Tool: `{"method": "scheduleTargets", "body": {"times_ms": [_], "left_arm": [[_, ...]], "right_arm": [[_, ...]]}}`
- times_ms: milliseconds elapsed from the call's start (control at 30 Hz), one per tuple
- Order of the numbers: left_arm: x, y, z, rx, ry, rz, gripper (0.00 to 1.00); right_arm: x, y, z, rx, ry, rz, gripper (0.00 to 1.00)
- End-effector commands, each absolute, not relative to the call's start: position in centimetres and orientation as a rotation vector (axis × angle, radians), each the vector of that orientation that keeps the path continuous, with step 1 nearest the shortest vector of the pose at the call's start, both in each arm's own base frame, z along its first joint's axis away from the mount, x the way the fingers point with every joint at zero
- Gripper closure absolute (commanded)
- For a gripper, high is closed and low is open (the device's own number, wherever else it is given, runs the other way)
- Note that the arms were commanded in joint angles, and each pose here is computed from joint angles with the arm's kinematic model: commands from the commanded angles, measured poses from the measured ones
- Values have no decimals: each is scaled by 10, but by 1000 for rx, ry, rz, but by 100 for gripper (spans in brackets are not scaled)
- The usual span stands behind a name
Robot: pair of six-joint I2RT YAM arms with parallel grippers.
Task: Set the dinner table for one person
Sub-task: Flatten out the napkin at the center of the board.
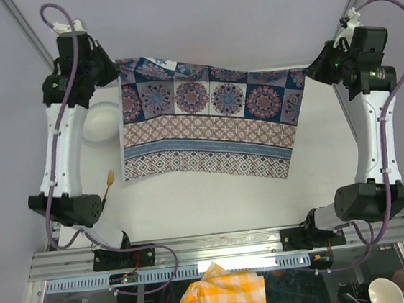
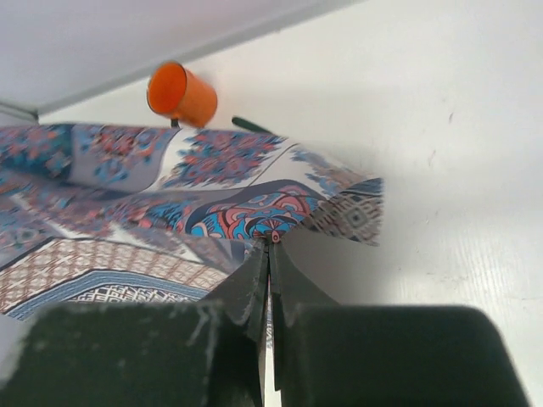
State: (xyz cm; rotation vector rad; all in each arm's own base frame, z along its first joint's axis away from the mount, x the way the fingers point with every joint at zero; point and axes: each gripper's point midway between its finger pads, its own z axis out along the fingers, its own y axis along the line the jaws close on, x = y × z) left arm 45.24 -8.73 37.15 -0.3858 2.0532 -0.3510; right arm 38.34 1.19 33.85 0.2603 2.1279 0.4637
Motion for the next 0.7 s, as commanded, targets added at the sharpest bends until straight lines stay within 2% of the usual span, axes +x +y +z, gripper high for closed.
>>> {"method": "scheduleTargets", "body": {"times_ms": [0, 267, 467, 533, 667], "left_arm": [[408, -60, 428, -424, 1934, -299, 100], [364, -58, 476, -404, 1808, -382, 100], [323, -18, 517, -497, 1611, -255, 100], [310, -4, 523, -549, 1544, -214, 100], [302, 4, 511, -616, 1475, -224, 100]], "right_arm": [[376, 4, 410, 226, 1918, 446, 100], [352, -9, 451, 261, 1780, 453, 100], [333, -33, 482, 344, 1692, 369, 100], [331, -21, 486, 320, 1676, 464, 100], [324, 30, 497, 132, 1650, 845, 100]]}}
